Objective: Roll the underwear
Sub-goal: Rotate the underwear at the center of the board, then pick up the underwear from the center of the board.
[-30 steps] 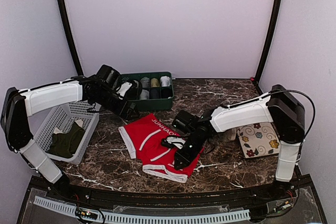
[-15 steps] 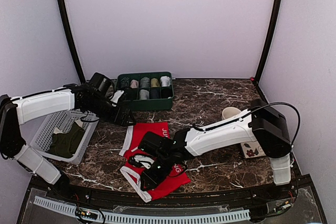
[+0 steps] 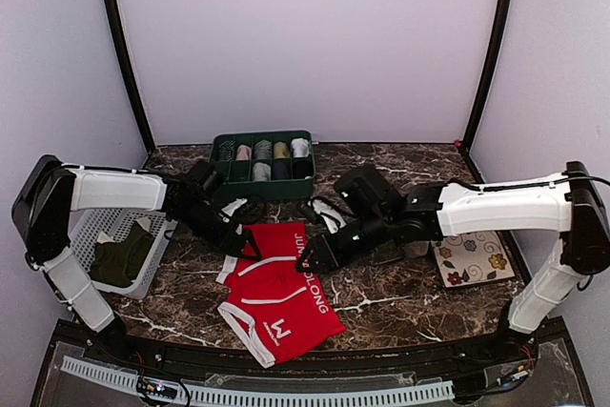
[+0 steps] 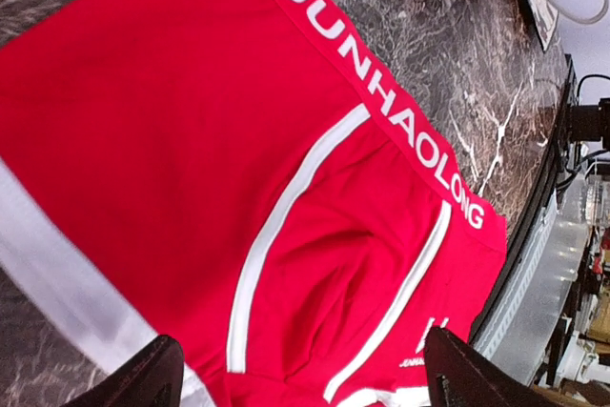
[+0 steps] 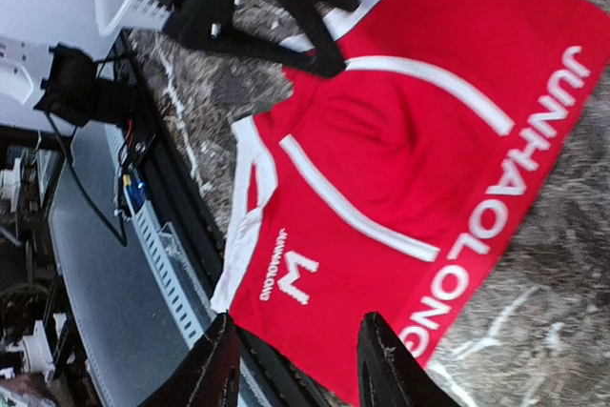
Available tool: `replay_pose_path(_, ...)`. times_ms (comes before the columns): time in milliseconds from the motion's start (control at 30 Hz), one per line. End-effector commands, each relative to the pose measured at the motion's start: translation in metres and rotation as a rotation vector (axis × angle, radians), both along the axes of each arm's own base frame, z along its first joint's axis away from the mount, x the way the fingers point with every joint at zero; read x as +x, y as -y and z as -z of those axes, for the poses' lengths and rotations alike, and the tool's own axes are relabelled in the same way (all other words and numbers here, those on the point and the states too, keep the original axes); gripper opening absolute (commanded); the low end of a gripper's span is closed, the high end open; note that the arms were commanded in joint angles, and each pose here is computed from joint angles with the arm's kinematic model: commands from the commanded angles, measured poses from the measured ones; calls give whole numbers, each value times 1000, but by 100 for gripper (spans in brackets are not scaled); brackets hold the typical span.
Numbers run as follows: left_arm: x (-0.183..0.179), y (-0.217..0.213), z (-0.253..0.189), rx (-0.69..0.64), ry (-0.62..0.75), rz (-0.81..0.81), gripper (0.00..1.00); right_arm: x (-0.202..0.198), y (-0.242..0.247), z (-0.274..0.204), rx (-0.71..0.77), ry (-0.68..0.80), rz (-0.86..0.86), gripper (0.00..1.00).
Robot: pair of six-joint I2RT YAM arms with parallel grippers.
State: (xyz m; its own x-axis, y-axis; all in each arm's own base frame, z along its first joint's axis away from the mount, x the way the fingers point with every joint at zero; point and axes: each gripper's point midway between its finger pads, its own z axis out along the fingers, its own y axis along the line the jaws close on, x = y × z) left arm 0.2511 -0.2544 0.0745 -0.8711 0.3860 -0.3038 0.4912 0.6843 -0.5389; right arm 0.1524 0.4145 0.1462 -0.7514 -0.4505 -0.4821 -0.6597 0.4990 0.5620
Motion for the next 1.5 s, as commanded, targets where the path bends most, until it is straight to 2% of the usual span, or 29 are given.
replay_pose_path(0,-7,28,16,10,-33,153,88,49,29,-25,49,146,121,43)
replay_pose_path(133,-9,53,36,37,-60,232,86,76,49,-50,81,293,174,53)
replay_pose_path(300,1,83,46,6,-51,317,84,97,63,-75,105,460,223,63)
replay_pose_path(433,6,99,32,-56,-20,387,82,121,70,-93,134,529,308,78)
replay_pose_path(533,15,95,3,-130,51,375,83,138,68,-98,104,562,341,99)
replay_pose_path(567,18,90,-6,-142,81,371,84,142,64,-98,90,572,327,100)
replay_pose_path(667,36,75,-34,-168,192,343,88,153,47,-90,41,583,243,100)
replay_pose_path(733,56,61,-46,-190,237,288,90,153,32,-72,-19,564,117,100)
replay_pose_path(800,76,48,-50,-202,261,238,92,150,19,-57,-68,537,-5,97)
replay_pose_path(900,100,40,-48,-169,307,233,93,155,10,-34,-126,521,-94,92)
replay_pose_path(1100,129,42,-36,-98,406,287,89,178,18,4,-180,419,-113,81)
replay_pose_path(1300,135,49,-21,-98,382,344,80,200,45,53,-253,240,-65,64)
replay_pose_path(1467,135,48,-17,-92,382,352,78,205,51,83,-313,181,-96,49)
